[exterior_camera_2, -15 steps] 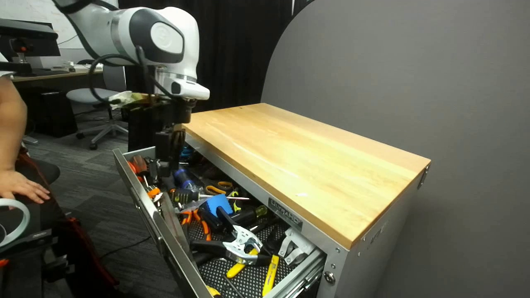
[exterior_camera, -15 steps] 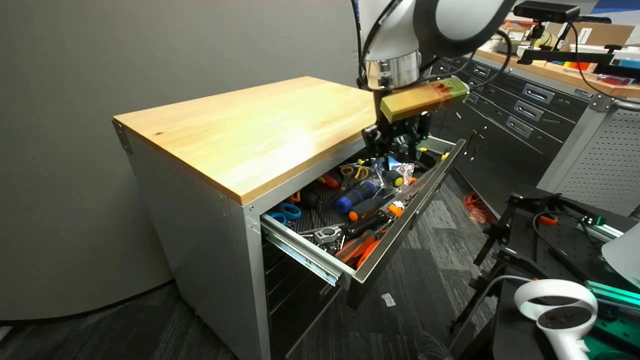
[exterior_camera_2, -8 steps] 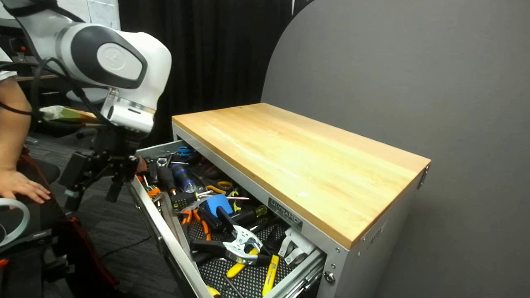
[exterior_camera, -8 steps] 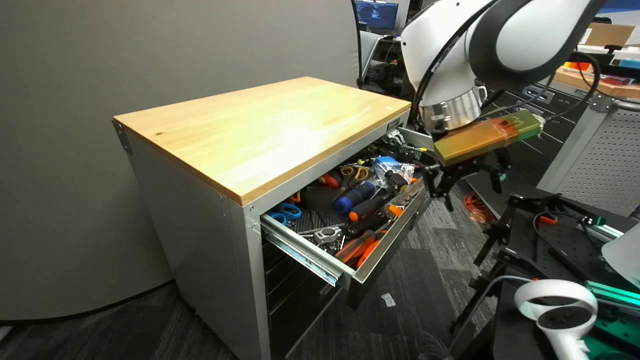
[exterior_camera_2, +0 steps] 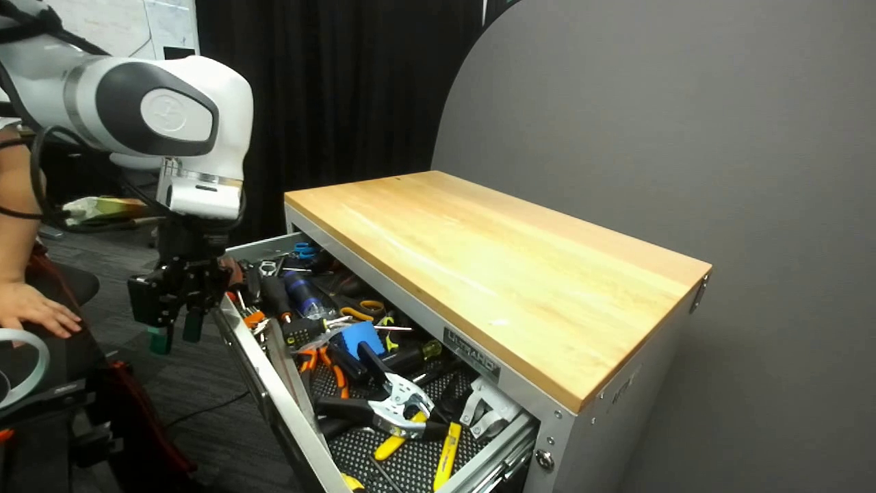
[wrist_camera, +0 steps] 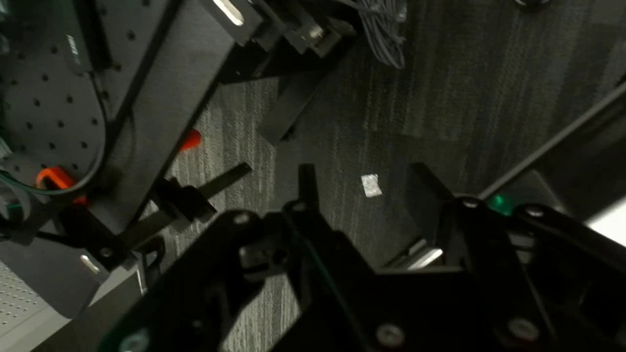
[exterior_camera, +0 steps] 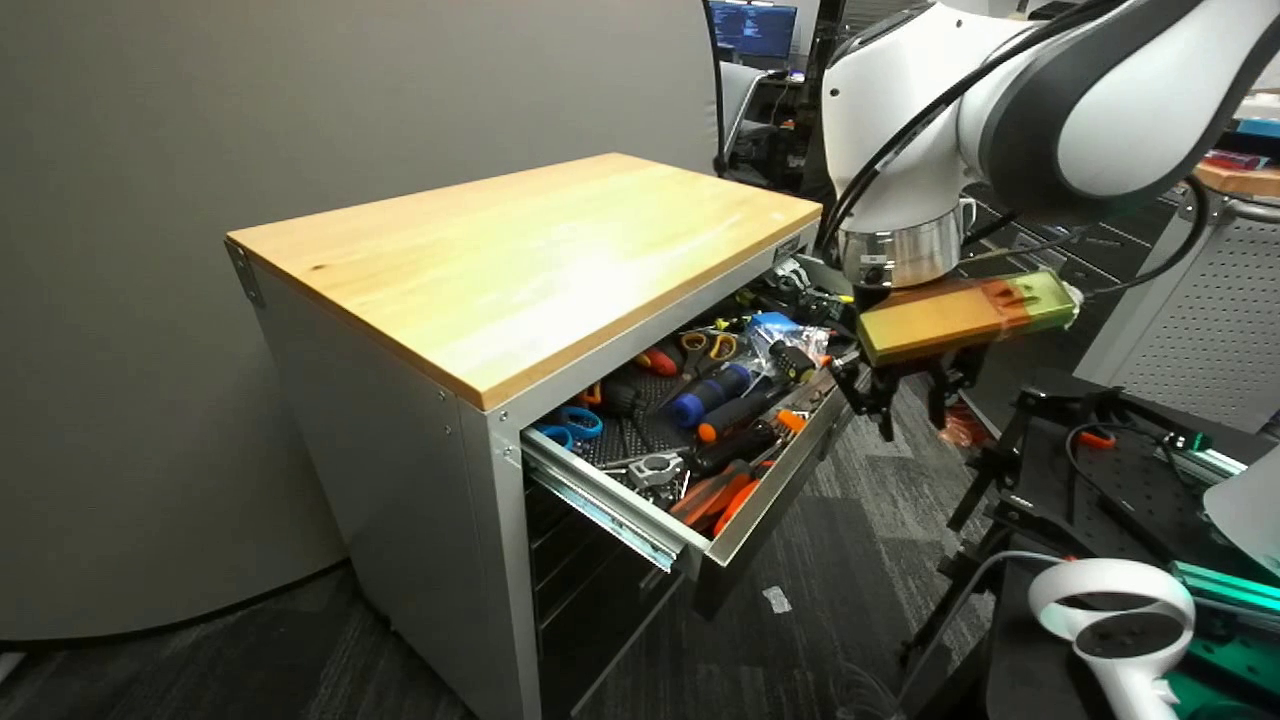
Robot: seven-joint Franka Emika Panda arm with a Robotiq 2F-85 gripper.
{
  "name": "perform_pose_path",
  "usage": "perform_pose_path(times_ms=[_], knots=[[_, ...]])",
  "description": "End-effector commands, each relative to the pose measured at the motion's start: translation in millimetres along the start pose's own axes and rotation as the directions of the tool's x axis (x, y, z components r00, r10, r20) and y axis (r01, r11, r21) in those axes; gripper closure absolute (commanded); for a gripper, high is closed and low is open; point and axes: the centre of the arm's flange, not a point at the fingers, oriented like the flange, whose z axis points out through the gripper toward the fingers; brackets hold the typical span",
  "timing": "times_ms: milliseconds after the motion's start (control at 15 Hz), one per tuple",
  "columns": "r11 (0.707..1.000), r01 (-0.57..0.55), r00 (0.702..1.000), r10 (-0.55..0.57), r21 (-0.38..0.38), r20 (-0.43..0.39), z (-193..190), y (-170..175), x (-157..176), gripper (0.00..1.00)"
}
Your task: Put the screwdriver in the open drawer then close the drawer
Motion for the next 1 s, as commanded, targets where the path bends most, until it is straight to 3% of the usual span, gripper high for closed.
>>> perform_pose_path(times_ms=[0,200,533,933], knots=[[0.994,-0.058,0.988,0.070,0.090,-0.140,-2.3,-36.4,8.4,0.81],[0.988,-0.094,0.965,0.120,0.121,-0.233,-2.5,-63.2,15.0,1.00],[0.973,-0.116,0.915,0.183,0.200,-0.359,-26.8,-120.9,40.8,1.00],[0.946,-0.117,0.872,0.243,0.303,-0.424,-55.9,-159.8,67.9,1.00]])
